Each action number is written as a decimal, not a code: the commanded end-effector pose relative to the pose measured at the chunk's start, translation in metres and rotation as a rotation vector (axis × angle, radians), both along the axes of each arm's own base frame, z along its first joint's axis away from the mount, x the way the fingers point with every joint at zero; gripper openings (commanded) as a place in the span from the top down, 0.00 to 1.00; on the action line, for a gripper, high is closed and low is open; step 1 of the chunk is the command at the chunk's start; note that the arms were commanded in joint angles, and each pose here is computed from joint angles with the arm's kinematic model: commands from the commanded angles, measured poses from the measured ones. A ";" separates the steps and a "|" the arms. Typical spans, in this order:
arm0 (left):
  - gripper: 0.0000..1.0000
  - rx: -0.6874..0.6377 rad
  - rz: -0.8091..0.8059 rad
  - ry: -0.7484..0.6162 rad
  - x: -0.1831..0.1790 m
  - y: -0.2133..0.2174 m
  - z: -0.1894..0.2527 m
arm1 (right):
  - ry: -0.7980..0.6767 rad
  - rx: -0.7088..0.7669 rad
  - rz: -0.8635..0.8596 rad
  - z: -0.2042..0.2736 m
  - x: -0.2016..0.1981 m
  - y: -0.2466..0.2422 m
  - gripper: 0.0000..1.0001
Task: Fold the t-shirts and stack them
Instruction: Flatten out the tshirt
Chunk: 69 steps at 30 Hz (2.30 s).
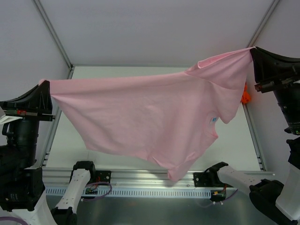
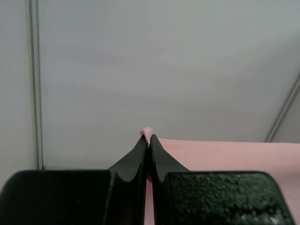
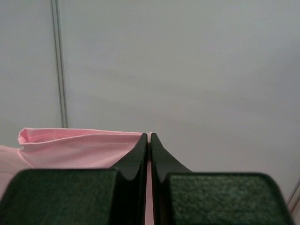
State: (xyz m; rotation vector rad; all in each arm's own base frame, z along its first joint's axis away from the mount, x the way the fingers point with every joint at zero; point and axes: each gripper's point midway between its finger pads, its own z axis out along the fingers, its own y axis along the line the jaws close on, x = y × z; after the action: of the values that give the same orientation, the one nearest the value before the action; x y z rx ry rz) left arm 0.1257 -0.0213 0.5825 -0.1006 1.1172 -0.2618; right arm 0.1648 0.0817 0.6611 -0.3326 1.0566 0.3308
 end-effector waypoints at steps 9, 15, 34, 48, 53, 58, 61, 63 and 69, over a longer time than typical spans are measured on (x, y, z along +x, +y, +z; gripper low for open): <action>1.00 0.139 -0.122 -0.073 -0.016 -0.028 -0.018 | -0.052 -0.015 0.026 0.003 -0.017 -0.001 0.99; 1.00 0.077 -0.003 -0.063 -0.011 -0.004 -0.023 | -0.010 -0.007 -0.002 -0.006 -0.006 -0.003 0.99; 1.00 -0.009 -0.059 0.000 -0.002 -0.010 0.006 | 0.165 0.001 -0.154 -0.052 0.030 -0.018 0.99; 1.00 -0.163 -0.028 0.400 0.062 -0.002 -0.099 | 0.267 -0.030 -0.119 -0.093 0.073 0.010 0.99; 1.00 -0.209 0.025 0.536 0.071 0.006 -0.141 | 0.292 -0.048 -0.133 -0.107 0.090 0.015 0.99; 1.00 -0.199 -0.012 0.599 0.081 -0.001 -0.162 | 0.309 -0.063 -0.113 -0.118 0.107 0.028 0.99; 1.00 -0.161 -0.035 0.614 0.087 -0.005 -0.160 | 0.312 -0.066 -0.110 -0.119 0.114 0.032 0.99; 1.00 -0.124 -0.073 0.570 0.088 -0.011 -0.146 | 0.302 -0.061 -0.113 -0.114 0.118 0.033 0.99; 1.00 -0.042 -0.090 0.469 0.087 -0.013 -0.100 | 0.304 -0.047 -0.099 -0.092 0.111 0.032 0.99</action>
State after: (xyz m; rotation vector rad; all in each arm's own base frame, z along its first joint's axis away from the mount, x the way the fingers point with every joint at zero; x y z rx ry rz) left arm 0.2171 -0.0301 0.4402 -0.2550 1.6925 -0.3634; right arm 0.2901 0.1196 0.5278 -0.3169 1.4723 0.2453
